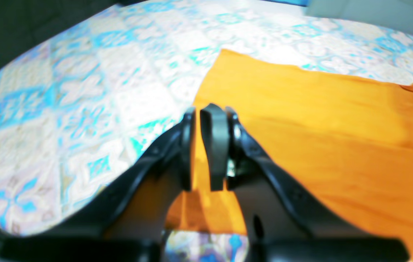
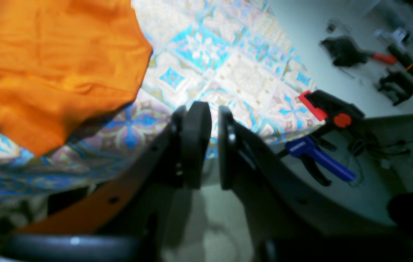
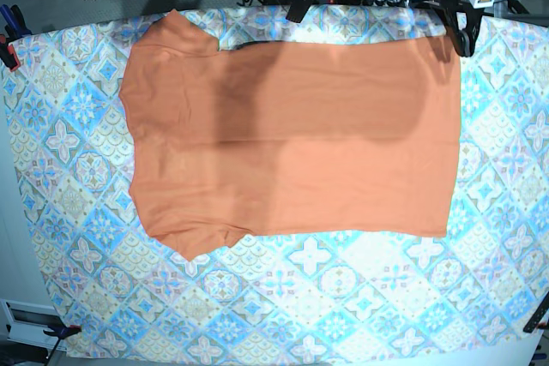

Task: Fold the T-shirt properly
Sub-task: 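Lower both grippers toward the shoulder corners of the orange T-shirt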

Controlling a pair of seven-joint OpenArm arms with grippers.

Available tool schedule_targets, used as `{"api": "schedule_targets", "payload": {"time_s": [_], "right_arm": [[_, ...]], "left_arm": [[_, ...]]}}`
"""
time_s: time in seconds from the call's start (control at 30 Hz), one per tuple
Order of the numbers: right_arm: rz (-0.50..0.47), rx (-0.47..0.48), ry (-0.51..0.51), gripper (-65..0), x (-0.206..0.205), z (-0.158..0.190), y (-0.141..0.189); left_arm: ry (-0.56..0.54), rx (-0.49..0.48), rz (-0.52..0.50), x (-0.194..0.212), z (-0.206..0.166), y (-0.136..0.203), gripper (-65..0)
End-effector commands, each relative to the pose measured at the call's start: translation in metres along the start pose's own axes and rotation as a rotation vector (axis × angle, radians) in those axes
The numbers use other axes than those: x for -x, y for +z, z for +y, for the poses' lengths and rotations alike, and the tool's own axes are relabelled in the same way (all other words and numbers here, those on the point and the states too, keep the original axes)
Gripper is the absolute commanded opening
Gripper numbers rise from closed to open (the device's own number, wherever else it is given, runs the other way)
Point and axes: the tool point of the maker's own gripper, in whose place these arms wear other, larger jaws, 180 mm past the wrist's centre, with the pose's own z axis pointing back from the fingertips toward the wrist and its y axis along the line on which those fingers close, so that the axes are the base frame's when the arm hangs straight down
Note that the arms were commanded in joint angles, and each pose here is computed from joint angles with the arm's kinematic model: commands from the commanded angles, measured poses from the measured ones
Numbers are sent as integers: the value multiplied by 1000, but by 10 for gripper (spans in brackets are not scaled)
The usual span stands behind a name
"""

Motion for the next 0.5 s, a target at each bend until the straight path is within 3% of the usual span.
{"api": "schedule_targets", "payload": {"time_s": [0.0,0.07,0.27,0.47], "right_arm": [[-39,8,19,-568,-15,-8,-1],[-37,5,21,-568,-24,-7,-7],[19,-18,35,-568,-49,-4,-36],[156,-3,9,-567,-42,1,-66]], "left_arm": [[-12,9,-44,-17,-2,-3,-577],[-32,23,-33,-24,-8,-10,-575],[-76,51,137,-10,-16,-31,-571],[-181,94,342,2,-10,-52,-577]]}}
